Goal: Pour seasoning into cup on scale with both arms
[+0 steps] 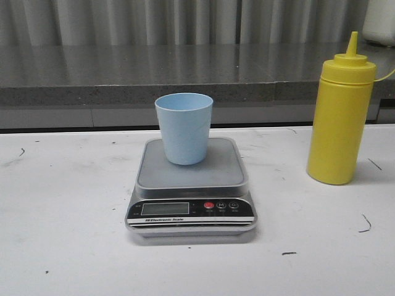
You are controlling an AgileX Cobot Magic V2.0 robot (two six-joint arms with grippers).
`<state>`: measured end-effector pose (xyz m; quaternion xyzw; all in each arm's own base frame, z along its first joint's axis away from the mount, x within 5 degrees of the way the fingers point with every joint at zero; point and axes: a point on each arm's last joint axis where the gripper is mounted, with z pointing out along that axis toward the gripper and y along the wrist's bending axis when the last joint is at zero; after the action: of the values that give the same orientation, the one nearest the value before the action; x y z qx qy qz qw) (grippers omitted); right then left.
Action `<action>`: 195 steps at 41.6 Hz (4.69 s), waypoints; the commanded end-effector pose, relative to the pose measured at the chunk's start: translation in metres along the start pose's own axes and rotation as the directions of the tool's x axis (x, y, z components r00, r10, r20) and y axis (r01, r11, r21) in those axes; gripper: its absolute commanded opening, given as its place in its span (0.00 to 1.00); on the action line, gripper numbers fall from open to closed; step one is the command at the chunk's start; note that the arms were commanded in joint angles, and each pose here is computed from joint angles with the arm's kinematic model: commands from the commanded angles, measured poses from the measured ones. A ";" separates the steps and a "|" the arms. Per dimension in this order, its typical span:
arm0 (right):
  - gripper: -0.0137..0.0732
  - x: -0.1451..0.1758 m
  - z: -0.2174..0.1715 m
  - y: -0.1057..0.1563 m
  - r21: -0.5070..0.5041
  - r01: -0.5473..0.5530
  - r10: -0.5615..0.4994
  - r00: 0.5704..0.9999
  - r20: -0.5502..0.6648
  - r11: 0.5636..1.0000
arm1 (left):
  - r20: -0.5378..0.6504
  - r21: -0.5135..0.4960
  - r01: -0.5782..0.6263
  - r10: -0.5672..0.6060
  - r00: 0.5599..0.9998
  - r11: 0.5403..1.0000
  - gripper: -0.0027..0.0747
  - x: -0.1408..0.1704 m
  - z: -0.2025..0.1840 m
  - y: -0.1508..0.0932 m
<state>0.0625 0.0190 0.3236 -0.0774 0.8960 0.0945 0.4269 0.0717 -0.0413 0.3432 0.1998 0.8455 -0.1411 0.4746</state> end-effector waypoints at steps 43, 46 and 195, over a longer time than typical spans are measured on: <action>0.02 -0.013 -0.006 0.001 -0.001 0.027 -0.027 0.995 0.093 1.000 | 0.095 0.084 -0.054 0.046 0.994 0.995 0.13 -0.013 -0.004 -0.008; 0.02 -0.013 -0.006 0.001 0.000 0.027 -0.027 0.996 0.088 1.000 | 0.095 0.084 -0.054 0.046 0.994 0.995 0.01 -0.013 -0.004 -0.008; 0.02 -0.012 -0.006 0.000 0.003 0.027 -0.027 0.997 0.074 1.000 | 0.606 -0.338 0.238 0.018 0.795 0.911 0.01 0.133 0.041 0.033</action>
<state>0.0618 0.0183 0.3228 -0.0786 0.8983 0.0901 0.4227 0.0561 -0.0033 0.2040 -0.0027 0.7060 -0.0436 0.7069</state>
